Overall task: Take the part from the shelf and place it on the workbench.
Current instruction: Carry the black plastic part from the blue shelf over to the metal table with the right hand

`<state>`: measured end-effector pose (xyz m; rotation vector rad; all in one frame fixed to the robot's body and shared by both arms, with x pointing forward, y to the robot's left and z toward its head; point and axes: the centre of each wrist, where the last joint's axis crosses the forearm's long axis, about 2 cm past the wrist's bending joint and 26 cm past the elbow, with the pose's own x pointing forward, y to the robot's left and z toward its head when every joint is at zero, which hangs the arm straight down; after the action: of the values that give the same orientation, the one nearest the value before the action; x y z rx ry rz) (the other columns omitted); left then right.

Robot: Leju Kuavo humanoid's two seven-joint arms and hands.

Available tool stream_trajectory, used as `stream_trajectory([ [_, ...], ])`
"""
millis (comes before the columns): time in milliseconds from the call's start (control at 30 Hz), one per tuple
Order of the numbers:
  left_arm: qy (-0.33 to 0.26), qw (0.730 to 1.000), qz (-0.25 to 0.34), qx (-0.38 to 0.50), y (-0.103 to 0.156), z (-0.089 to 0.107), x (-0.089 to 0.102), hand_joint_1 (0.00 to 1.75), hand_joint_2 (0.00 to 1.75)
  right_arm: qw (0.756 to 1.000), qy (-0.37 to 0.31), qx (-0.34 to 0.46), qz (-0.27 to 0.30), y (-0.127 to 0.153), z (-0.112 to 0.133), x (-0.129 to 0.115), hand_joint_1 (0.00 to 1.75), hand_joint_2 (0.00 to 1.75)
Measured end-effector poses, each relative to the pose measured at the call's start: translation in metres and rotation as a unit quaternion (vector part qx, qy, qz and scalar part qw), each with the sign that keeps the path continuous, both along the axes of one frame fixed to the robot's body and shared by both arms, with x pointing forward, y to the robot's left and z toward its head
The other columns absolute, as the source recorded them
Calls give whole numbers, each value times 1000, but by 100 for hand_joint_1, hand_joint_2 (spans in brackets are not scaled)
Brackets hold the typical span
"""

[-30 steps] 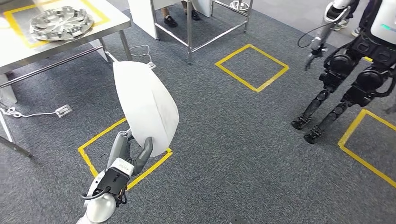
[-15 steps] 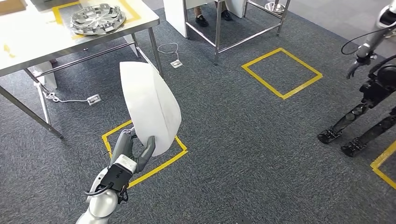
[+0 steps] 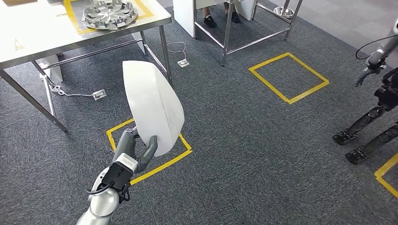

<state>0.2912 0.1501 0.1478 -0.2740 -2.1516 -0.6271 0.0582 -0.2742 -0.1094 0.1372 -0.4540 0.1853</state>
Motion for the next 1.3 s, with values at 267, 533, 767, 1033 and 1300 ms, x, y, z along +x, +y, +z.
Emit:
stream_trajectory([
  [267, -4, 1000, 0, 0, -1, 2, 2, 175, 175, 1000, 1, 2, 10, 0, 0, 0, 0, 0],
  [533, -4, 1000, 0, 0, -3, 3, 1, 175, 175, 1000, 1, -2, 17, 0, 0, -1, 0, 0],
  [767, -3, 1000, 5, 5, -4, 2, 0, 175, 175, 1000, 3, -2, 13, 3, 0, -3, 0, 0],
  [1033, 0, 1000, 1, 5, -4, 3, 0, 175, 175, 1000, 5, -7, -4, 3, -1, -6, 0, 0],
  [1300, 8, 1000, -12, -11, -5, 5, 2, 175, 175, 1000, 3, -5, -7, 3, 0, -4, 0, 0],
])
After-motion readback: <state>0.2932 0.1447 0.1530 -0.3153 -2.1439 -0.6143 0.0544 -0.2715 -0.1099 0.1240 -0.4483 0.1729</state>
